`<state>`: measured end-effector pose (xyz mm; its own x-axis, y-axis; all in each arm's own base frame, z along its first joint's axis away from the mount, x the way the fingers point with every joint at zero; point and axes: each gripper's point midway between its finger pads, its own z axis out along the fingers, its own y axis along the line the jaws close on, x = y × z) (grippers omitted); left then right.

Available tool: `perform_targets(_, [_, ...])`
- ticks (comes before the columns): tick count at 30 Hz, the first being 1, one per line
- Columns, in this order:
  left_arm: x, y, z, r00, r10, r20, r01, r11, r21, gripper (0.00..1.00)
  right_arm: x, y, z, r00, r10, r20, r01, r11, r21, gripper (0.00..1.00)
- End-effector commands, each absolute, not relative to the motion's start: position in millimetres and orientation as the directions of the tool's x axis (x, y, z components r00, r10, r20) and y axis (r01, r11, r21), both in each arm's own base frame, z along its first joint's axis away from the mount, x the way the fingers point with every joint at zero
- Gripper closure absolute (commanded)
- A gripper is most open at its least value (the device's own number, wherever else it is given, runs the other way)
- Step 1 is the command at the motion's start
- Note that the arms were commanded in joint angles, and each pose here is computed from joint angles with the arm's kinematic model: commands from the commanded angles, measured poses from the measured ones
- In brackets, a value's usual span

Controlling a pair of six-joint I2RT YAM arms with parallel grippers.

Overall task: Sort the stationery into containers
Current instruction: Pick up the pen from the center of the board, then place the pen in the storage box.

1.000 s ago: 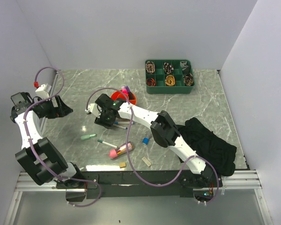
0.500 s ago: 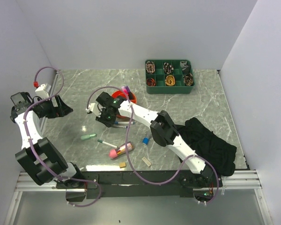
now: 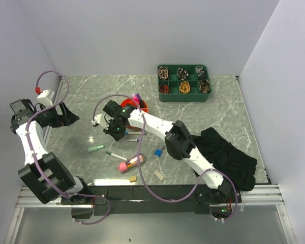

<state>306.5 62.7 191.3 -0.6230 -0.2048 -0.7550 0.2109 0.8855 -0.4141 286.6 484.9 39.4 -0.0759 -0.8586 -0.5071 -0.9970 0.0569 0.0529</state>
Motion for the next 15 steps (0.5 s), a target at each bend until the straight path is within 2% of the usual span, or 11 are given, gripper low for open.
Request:
perform_targets(1, [313,61,229,-0.542,-0.159,-0.825,0.275,0.895,-0.352,0.06,270,498,193,0.012,-0.651,-0.759,-1.000,0.008,-0.023,1.00])
perform_targets(3, [315,58,234,-0.530,-0.137,-0.837,0.290,0.898,-0.330,0.05,271,486,229,-0.007,-0.544,-0.839,-1.000,0.029,-0.010,1.00])
perform_targets(4, [317,54,234,-0.532,-0.119,-0.838,0.294,0.902,-0.315,0.06,260,478,265,0.015,-0.460,-0.888,-1.000,-0.014,-0.010,1.00])
perform_targets(5, [318,51,237,-0.521,-0.104,-0.847,0.300,0.907,-0.296,0.06,266,463,252,-0.022,-0.460,-0.887,-1.000,0.009,0.020,1.00])
perform_targets(7, [324,39,244,-0.493,-0.050,-0.869,0.339,0.908,-0.245,0.05,273,451,304,0.048,-0.285,-0.957,-0.997,0.039,-0.061,1.00])
perform_targets(8, [325,36,247,-0.484,-0.032,-0.875,0.339,0.915,-0.221,0.05,284,433,279,0.007,-0.289,-0.957,-0.996,0.079,-0.032,1.00])
perform_targets(10, [328,21,249,-0.476,0.010,-0.879,0.377,0.906,-0.194,0.05,298,418,323,0.087,-0.118,-0.989,-0.980,0.166,-0.106,1.00])
perform_targets(11, [331,20,250,-0.479,0.025,-0.877,0.376,0.909,-0.179,0.05,302,408,302,0.040,-0.118,-0.992,-0.977,0.205,-0.064,1.00])
perform_targets(12, [332,16,249,-0.485,0.028,-0.874,0.380,0.907,-0.182,0.05,317,399,318,0.094,-0.051,-0.994,-0.960,0.259,-0.104,1.00])
perform_targets(14, [336,10,248,-0.500,0.020,-0.866,0.384,0.901,-0.201,0.05,329,382,311,0.085,-0.019,-0.996,-0.937,0.339,-0.086,1.00])
perform_targets(15, [338,9,248,-0.503,0.016,-0.864,0.380,0.902,-0.204,0.05,337,377,319,0.131,0.018,-0.991,-0.922,0.369,-0.115,1.00])
